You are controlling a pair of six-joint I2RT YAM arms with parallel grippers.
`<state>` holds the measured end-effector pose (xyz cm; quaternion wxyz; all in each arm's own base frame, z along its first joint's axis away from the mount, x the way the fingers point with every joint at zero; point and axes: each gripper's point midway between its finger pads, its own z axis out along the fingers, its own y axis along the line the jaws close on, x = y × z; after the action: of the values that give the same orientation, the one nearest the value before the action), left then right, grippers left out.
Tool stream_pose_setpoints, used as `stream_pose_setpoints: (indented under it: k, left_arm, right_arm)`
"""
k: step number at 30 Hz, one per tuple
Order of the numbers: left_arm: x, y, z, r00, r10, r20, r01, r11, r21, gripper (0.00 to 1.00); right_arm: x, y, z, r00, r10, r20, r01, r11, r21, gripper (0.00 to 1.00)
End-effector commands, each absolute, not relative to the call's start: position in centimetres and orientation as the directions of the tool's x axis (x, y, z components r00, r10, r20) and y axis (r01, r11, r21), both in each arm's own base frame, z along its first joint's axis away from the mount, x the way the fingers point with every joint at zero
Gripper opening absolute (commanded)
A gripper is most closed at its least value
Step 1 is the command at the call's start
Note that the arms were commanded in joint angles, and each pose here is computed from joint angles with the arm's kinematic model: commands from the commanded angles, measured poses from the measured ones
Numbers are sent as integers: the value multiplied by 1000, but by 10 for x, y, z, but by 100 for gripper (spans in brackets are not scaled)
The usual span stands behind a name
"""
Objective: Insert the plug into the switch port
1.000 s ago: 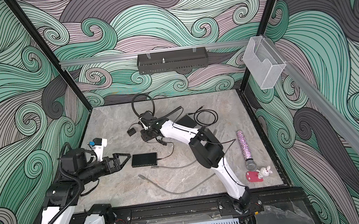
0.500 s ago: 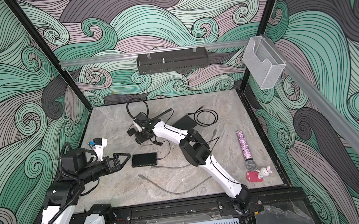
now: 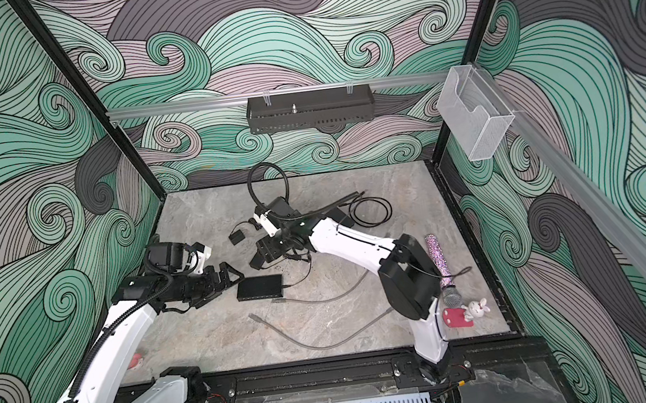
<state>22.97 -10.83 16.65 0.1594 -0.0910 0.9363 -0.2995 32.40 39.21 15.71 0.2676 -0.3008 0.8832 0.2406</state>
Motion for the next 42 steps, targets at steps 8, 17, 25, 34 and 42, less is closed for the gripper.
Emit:
stream_pose_setpoints:
  k: [8,17,25,34,42]
  left_arm:
    - [258,-106,81,-853,-517,-75,-367,696,-617,85]
    - [292,-102,59,-828,-552,-103,-390,697,-602,83]
    - [298,-93,55,-826,-539,-165,-371,741,-560,83]
    - [287,-112,43,-848,-521,-96,-347,684,-641,82]
    - [263,-111,53,-850,-513,-117,-319,680,-660,82]
  right_arm:
    - [283,376,84,-868,-255,-426,-457,746,485,64]
    - [284,395,52,-885,-292,-363,-452,726,518,62]
    - [290,404,44,-889,-298,-347,-447,727,520,61]
    - [295,416,41,-895,-301,-329,-440,713,546,61]
    - [292,433,41,-903,-303,-306,-429,681,593,59]
